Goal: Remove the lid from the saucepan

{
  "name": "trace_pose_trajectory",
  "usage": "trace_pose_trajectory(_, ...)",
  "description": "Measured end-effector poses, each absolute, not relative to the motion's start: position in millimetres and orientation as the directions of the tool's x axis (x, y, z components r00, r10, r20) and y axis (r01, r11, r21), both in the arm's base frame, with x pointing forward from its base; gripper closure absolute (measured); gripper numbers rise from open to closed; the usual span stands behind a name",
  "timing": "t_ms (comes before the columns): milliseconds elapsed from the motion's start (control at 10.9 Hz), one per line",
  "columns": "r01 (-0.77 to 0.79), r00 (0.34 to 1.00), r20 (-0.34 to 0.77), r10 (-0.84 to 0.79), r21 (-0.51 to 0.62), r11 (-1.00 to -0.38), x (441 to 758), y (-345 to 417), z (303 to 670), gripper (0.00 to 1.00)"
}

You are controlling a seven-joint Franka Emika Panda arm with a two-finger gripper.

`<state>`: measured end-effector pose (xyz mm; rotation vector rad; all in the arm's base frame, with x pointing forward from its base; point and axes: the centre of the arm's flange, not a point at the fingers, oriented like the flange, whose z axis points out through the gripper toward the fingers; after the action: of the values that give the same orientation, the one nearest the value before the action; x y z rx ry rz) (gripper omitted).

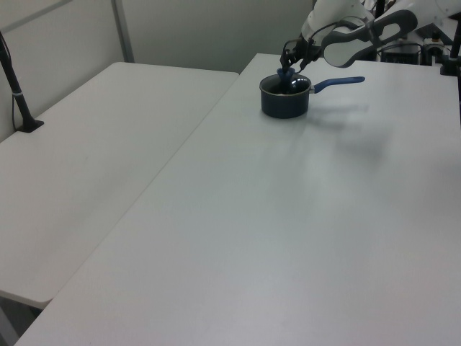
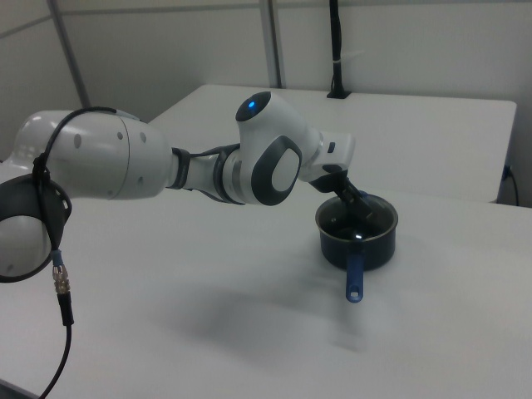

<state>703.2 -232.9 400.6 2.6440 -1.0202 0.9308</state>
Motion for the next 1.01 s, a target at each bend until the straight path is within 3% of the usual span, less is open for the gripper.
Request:
trace_pose_trajectory(92,-0.674,0.546,0.597,-0.587,-0.104,-0.732,704,-229,400,0.03)
trace_pose_trajectory(184,-0.688,0.524,0.589,-0.615,-0.132,-0.713,705,-227,400,0.0)
trace_pose_trajectory(460,-0.707,0.489,0.552,-0.675,-0.202,-0.677,710,-215,400,0.0)
trace_pose_trajectory(1013,-0.721,0.49,0.528,-0.694,-0.202,-0.663,712,-212,386,0.02)
